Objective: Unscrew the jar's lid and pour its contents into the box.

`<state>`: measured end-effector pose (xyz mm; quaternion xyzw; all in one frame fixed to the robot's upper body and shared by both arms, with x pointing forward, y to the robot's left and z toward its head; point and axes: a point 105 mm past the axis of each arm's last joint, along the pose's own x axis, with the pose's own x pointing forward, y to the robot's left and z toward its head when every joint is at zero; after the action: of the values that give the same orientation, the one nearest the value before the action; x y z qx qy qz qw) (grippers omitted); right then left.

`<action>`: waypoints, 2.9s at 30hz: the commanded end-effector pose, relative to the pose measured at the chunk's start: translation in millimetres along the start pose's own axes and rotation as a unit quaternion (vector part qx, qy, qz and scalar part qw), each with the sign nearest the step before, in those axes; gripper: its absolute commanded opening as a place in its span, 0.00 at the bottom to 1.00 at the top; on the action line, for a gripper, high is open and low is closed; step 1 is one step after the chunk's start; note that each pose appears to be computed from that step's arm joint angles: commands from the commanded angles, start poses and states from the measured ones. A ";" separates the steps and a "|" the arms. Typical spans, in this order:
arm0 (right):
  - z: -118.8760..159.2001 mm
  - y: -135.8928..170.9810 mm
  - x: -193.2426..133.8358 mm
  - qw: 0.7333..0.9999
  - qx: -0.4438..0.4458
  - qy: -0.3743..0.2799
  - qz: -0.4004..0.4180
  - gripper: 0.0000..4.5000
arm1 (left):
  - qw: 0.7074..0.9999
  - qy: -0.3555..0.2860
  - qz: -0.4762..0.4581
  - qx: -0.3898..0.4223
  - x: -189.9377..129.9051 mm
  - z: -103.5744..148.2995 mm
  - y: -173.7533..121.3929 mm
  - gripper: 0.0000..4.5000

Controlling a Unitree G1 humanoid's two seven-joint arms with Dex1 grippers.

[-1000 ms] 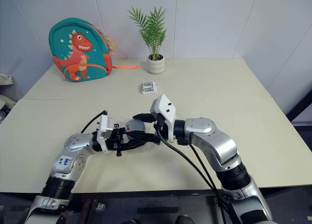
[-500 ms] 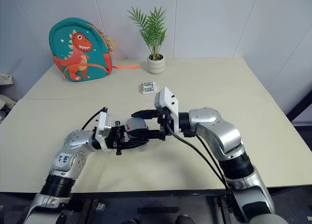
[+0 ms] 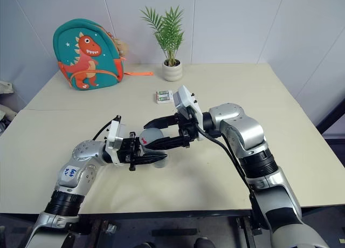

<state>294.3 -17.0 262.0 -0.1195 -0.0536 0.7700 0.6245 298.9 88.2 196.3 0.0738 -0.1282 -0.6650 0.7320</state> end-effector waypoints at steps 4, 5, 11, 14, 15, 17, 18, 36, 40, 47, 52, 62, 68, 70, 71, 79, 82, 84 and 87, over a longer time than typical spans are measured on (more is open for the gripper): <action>9.7 1.7 -1.2 1.000 -0.009 -0.013 0.000 0.85 | 1.000 -0.009 0.013 0.014 -3.2 10.5 0.6 0.44; 10.4 1.3 -1.6 1.000 -0.011 -0.015 -0.003 0.93 | 1.000 -0.010 0.018 0.011 -3.8 11.0 1.8 0.44; 21.1 -2.4 -7.7 0.998 -0.038 -0.038 -0.034 0.99 | 1.000 0.006 0.027 0.009 -10.0 7.3 3.8 0.44; 21.1 -4.1 -6.8 0.997 -0.046 -0.036 -0.056 0.99 | 0.999 0.011 0.036 0.010 -13.0 5.9 5.4 0.44; 20.4 -4.3 -5.1 0.996 -0.049 -0.035 -0.064 0.99 | 0.999 0.012 0.038 0.010 -13.3 5.7 6.0 0.44; 17.2 -4.3 2.2 0.995 -0.049 -0.031 -0.078 0.99 | 0.999 0.012 0.040 0.009 -12.4 5.4 6.9 0.44; 15.9 -4.1 5.7 0.995 -0.049 -0.030 -0.082 0.99 | 0.999 0.012 0.040 0.009 -11.4 5.4 7.0 0.44; 0.3 -24.0 2.4 0.987 -0.025 -0.002 -0.160 0.99 | 0.999 0.008 0.042 0.007 -9.6 6.0 7.0 0.44; -2.6 -27.7 -18.3 0.983 -0.018 0.002 -0.184 0.99 | 0.999 0.009 0.043 0.008 -9.9 5.9 6.6 0.44; -4.6 -28.1 -47.3 0.976 -0.001 0.000 -0.216 0.99 | 0.999 0.008 0.045 0.008 -10.1 5.9 6.1 0.44; -11.0 -27.1 -63.9 0.972 0.011 0.007 -0.233 0.99 | 0.999 0.006 0.047 0.009 -10.8 6.3 6.3 0.44; 6.4 -5.4 -53.3 0.986 0.020 -0.032 -0.163 0.99 | 0.999 0.008 0.051 0.009 -11.8 5.3 7.9 0.44; 13.8 3.2 -7.4 0.992 -0.002 -0.036 -0.123 0.99 | 0.999 0.009 0.052 0.007 -10.9 3.8 9.3 0.44; 10.8 -1.4 1.4 0.991 -0.006 -0.028 -0.133 0.99 | 0.999 0.009 0.052 0.006 -9.8 3.2 9.4 0.44; 10.2 -2.9 4.7 0.990 -0.004 -0.026 -0.135 0.99 | 0.999 0.009 0.051 0.006 -9.0 3.2 9.7 0.44; 2.5 -10.4 16.6 0.989 -0.010 -0.006 -0.147 0.99 | 0.999 0.007 0.051 0.008 -7.3 4.1 10.7 0.44; 3.9 -15.1 12.0 0.987 -0.011 -0.008 -0.158 0.99 | 0.999 0.007 0.051 0.007 -7.7 3.8 10.1 0.44; 4.4 -17.7 5.8 0.986 -0.012 -0.007 -0.165 0.99 | 0.999 0.007 0.052 0.006 -7.8 3.6 9.6 0.44; 6.5 -19.8 -5.3 0.984 -0.010 -0.011 -0.176 0.99 | 0.999 0.006 0.052 0.006 -7.5 3.7 9.2 0.44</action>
<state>308.7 -3.5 251.9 -0.1029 -0.0502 0.6674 0.7358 308.7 98.2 192.7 0.0666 -0.1123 -0.6210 0.7729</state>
